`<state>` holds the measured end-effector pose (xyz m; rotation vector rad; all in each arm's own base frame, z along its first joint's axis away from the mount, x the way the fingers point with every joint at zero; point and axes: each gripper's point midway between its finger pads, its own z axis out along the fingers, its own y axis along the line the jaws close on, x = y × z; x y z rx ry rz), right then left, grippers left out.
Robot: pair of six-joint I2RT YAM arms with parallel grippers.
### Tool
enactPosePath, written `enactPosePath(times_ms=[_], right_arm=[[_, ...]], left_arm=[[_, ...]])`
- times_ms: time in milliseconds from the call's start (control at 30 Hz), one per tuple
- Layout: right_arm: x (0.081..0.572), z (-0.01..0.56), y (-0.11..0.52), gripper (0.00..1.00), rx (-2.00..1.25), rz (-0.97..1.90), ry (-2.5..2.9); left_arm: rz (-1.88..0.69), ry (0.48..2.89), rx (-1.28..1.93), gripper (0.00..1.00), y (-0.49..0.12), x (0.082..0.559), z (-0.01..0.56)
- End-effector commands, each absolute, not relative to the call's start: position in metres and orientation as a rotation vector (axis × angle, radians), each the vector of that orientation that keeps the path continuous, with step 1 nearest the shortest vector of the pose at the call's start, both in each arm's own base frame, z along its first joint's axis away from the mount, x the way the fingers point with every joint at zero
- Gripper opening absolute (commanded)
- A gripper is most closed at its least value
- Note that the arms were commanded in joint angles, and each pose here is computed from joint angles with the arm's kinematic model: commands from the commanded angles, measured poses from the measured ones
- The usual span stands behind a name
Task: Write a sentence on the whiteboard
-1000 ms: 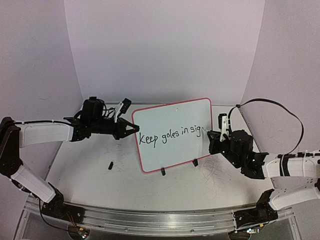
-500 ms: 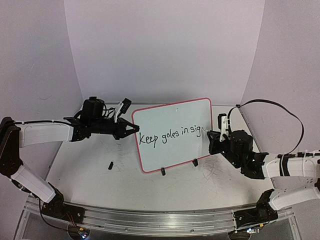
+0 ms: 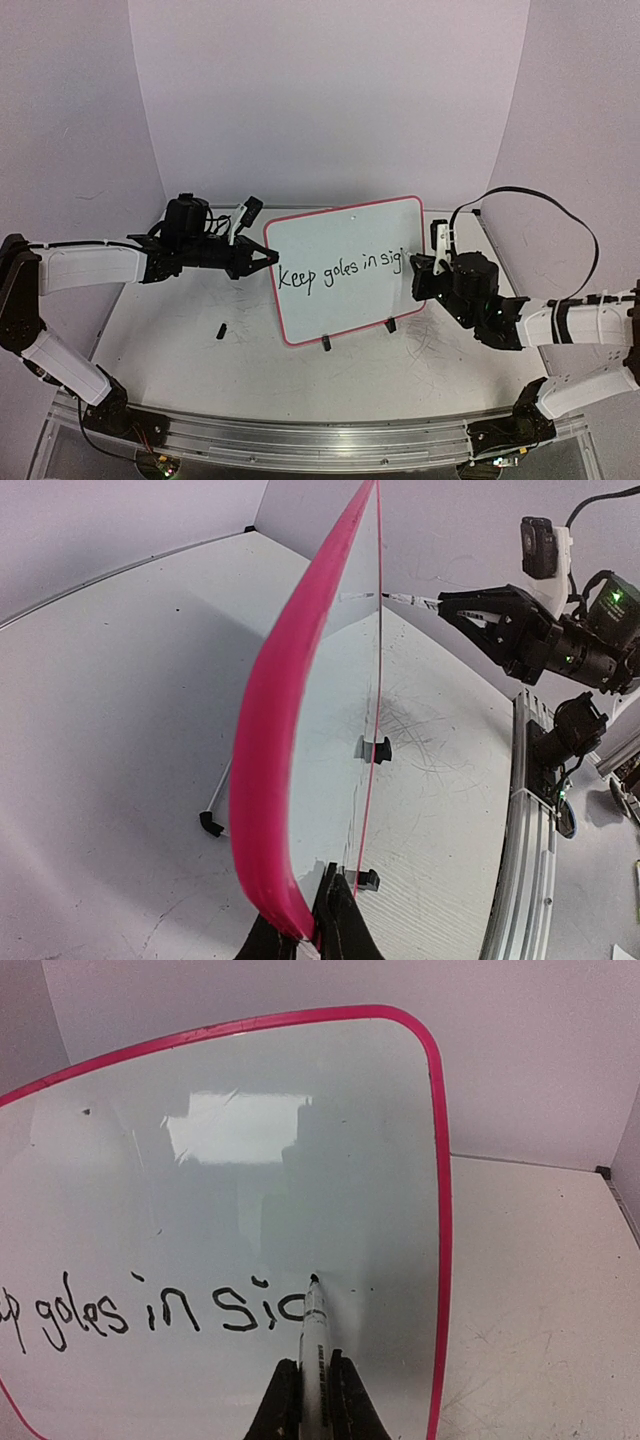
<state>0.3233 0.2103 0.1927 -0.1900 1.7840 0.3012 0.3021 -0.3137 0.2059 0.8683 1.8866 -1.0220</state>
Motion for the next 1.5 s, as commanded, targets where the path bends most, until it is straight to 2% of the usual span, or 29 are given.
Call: enactPosePath(times_ms=[0,1467], right_arm=[[0.336,0.214,0.213,0.0,-0.145,0.304,1.732],[0.321,0.173,0.203,0.0,-0.151,0.323,1.856]], left_arm=[[-0.783,1.858,0.835,0.0,-0.295,0.333,0.207],[-0.785,1.849,0.837,0.0,-0.296,0.333,0.211]])
